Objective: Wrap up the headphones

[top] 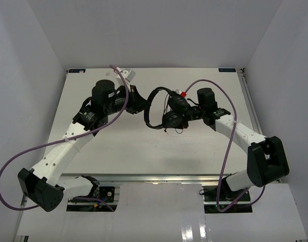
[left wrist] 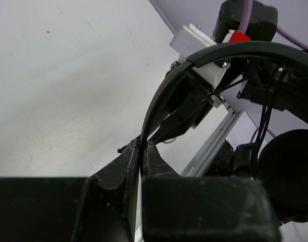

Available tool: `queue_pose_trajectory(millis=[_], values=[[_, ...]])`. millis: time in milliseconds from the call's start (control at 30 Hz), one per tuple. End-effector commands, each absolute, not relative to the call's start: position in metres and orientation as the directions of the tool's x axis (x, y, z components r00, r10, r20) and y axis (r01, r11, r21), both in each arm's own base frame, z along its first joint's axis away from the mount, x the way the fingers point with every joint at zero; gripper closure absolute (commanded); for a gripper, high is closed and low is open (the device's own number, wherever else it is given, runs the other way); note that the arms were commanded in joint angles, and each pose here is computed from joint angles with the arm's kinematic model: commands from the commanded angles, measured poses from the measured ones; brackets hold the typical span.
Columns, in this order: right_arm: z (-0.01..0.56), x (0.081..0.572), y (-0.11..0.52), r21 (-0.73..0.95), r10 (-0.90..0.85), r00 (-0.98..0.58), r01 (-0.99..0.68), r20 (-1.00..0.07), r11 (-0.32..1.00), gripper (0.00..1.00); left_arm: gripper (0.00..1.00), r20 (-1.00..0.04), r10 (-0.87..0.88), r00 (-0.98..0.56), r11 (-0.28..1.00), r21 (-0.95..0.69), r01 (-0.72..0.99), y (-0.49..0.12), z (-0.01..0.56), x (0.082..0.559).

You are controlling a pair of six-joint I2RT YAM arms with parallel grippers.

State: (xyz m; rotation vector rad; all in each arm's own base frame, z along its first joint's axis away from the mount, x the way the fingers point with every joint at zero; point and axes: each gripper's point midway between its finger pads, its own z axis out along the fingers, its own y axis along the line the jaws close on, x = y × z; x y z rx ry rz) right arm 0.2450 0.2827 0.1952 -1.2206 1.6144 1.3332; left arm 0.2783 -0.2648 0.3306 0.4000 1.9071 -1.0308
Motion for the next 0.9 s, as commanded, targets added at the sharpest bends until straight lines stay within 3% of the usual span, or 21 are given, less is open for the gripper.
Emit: queue_pose_trajectory(millis=[0,200,467,767,867], values=[[0.211,0.237,0.285,0.262,-0.179,-0.253,-0.965,-0.951,-0.03,0.79,1.0,-0.847,-0.291,-0.445,0.627,-0.52,0.58,-0.25,0.382,0.285],[0.212,0.227,0.283,0.265,-0.168,-0.254,-0.963,-0.953,-0.052,0.79,1.0,-0.804,-0.409,-0.432,0.655,-0.588,0.475,-0.236,0.379,0.295],[0.22,0.22,0.279,0.234,-0.152,-0.226,-0.971,-0.962,-0.04,0.88,1.0,-0.731,-0.542,-0.414,0.653,-0.677,0.339,-0.225,0.376,0.312],[0.222,0.211,0.276,0.212,-0.154,-0.203,-0.976,-0.967,-0.045,0.81,1.0,-0.708,-0.587,-0.393,0.651,-0.701,0.291,-0.218,0.375,0.318],[0.223,0.21,0.276,0.209,-0.153,-0.199,-0.977,-0.968,-0.05,0.85,1.0,-0.704,-0.589,-0.396,0.654,-0.703,0.279,-0.218,0.372,0.319]])
